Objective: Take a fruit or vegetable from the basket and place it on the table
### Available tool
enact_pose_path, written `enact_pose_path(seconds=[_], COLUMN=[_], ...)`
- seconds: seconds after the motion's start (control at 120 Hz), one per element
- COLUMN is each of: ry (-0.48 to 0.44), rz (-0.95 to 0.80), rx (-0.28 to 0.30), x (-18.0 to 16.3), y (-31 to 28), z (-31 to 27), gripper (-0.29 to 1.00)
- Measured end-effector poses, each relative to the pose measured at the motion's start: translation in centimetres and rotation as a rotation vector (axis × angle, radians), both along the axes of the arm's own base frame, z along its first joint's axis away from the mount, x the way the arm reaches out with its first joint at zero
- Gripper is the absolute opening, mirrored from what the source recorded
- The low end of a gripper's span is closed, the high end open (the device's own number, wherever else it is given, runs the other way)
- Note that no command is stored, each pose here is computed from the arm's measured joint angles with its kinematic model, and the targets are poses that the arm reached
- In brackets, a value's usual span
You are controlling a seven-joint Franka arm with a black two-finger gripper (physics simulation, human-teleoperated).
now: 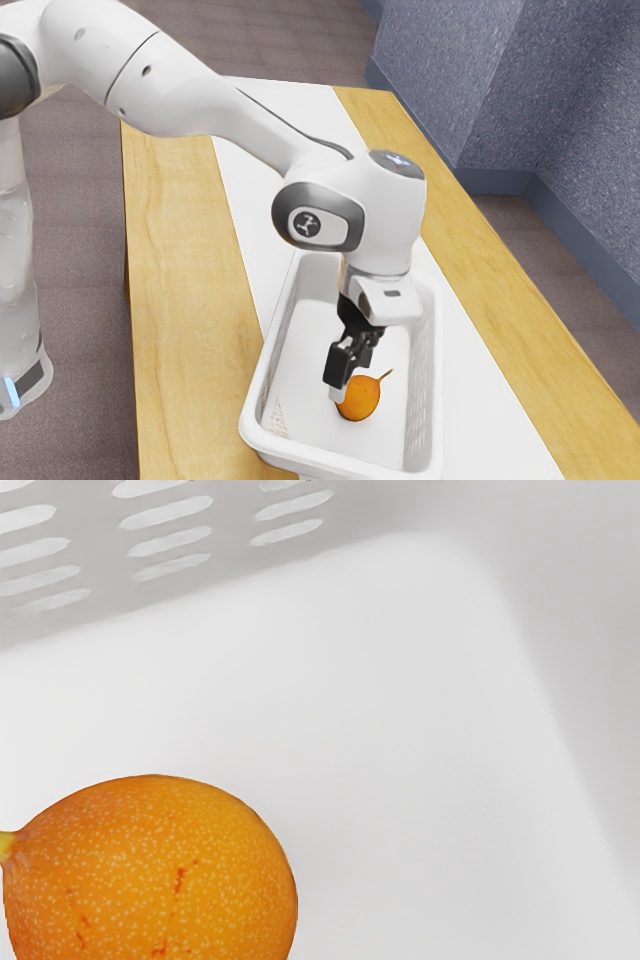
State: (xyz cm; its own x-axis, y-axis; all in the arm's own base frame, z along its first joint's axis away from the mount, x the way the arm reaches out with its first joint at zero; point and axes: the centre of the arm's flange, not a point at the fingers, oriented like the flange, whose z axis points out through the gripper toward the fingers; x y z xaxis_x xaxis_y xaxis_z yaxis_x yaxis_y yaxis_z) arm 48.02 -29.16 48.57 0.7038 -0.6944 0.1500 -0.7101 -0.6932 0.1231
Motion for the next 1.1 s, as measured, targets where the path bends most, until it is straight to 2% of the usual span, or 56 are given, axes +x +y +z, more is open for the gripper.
enact_pose_path(seconds=[0.283, 0.775, 1.1], ry=[-0.033, -0.131, -0.138], rz=[-0.007, 0.065, 0.02], rx=[-0.012, -0.037, -0.042], x=[0.0, 4.5, 3.4], y=[-0.2, 3.8, 1.5], z=[-0.7, -2.0, -2.5], gripper=[0.7, 0.7, 0.7])
